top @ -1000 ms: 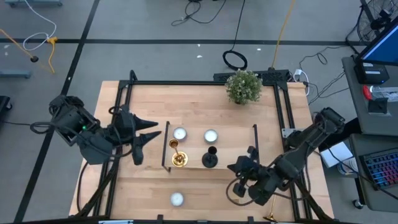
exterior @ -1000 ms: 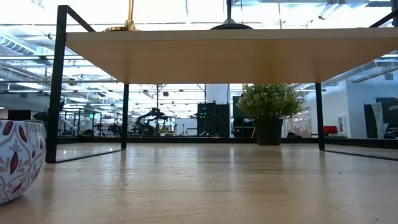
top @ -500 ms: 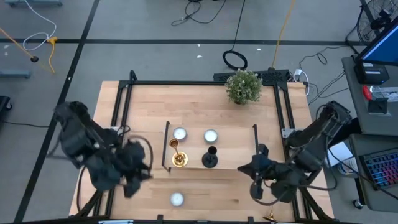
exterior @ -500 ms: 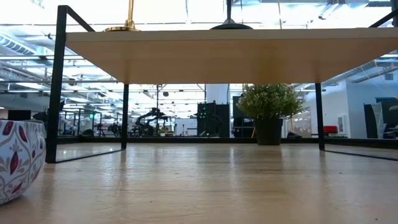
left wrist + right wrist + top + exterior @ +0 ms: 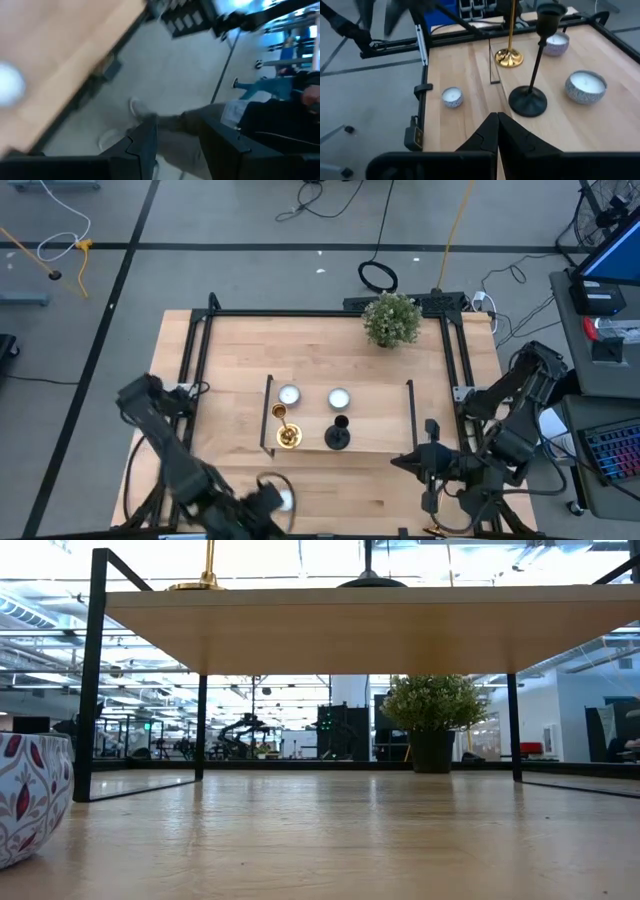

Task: Pick & Place candle stick holders
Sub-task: Put the white red scented candle on the shelf

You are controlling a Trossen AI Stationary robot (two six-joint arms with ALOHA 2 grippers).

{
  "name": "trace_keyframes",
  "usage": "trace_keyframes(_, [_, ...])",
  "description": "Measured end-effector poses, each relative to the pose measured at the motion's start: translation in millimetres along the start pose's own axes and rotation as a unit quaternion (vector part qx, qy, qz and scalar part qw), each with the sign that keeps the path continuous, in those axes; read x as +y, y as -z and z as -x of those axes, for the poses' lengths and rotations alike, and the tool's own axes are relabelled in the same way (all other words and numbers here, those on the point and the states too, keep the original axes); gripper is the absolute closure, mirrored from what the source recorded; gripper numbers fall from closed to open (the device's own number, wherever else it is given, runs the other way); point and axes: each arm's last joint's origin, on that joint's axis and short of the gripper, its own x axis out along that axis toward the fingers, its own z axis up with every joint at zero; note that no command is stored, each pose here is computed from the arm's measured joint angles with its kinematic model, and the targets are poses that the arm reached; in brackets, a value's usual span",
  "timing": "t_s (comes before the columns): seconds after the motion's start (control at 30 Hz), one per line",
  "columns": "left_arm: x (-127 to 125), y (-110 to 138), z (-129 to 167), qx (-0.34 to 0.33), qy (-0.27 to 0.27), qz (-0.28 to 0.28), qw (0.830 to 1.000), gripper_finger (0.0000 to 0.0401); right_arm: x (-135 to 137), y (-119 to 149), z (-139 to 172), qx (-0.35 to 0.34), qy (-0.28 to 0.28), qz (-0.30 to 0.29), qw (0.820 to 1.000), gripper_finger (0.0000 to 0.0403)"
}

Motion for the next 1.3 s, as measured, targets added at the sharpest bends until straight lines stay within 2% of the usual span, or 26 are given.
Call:
trace_keyframes(0.1, [6, 11, -35, 0.041, -0.006, 0.038, 0.998, 0.0256, 2, 0, 2, -0.004, -0.005, -0.002, 1.000, 0.0403])
trace_keyframes(0.23, [17, 27, -74, 0.093, -0.016, 0.058, 0.994, 0.0256, 3, 2, 4, -0.002, -0.008, 0.009, 1.000, 0.0403])
trace_keyframes(0.4, [31, 36, -103, 0.107, -0.043, 0.065, 0.991, 0.0256, 3, 2, 4, -0.002, -0.009, 0.015, 1.000, 0.0403])
trace_keyframes(0.57, [42, 38, -107, 0.086, -0.087, 0.067, 0.990, 0.0259, 3, 2, 4, -0.002, -0.009, 0.015, 1.000, 0.0403])
trace_keyframes(0.63, [48, 37, -104, 0.079, -0.129, 0.065, 0.986, 0.0274, 3, 2, 4, -0.002, -0.009, 0.015, 1.000, 0.0403])
trace_keyframes(0.77, [58, 37, -84, 0.035, -0.250, 0.071, 0.965, 0.0346, 3, 2, 4, -0.002, -0.008, 0.015, 1.000, 0.0403])
trace_keyframes(0.83, [59, 40, -73, -0.003, -0.285, 0.073, 0.956, 0.0384, 3, 2, 4, -0.002, -0.008, 0.015, 1.000, 0.0403])
trace_keyframes(0.97, [56, 43, -65, -0.073, -0.282, 0.105, 0.951, 0.0395, 3, 2, 4, -0.002, -0.008, 0.013, 1.000, 0.0403])
trace_keyframes(1.07, [55, 42, -69, -0.087, -0.267, 0.121, 0.952, 0.0398, 3, 2, 4, -0.002, -0.008, 0.011, 1.000, 0.0403])
trace_keyframes(1.2, [62, 42, -86, -0.045, -0.289, 0.128, 0.948, 0.0399, 3, 2, 4, -0.002, -0.008, 0.011, 1.000, 0.0403])
trace_keyframes(1.3, [63, 44, -104, -0.015, -0.295, 0.094, 0.951, 0.0399, 3, 2, 4, -0.002, -0.008, 0.014, 1.000, 0.0403])
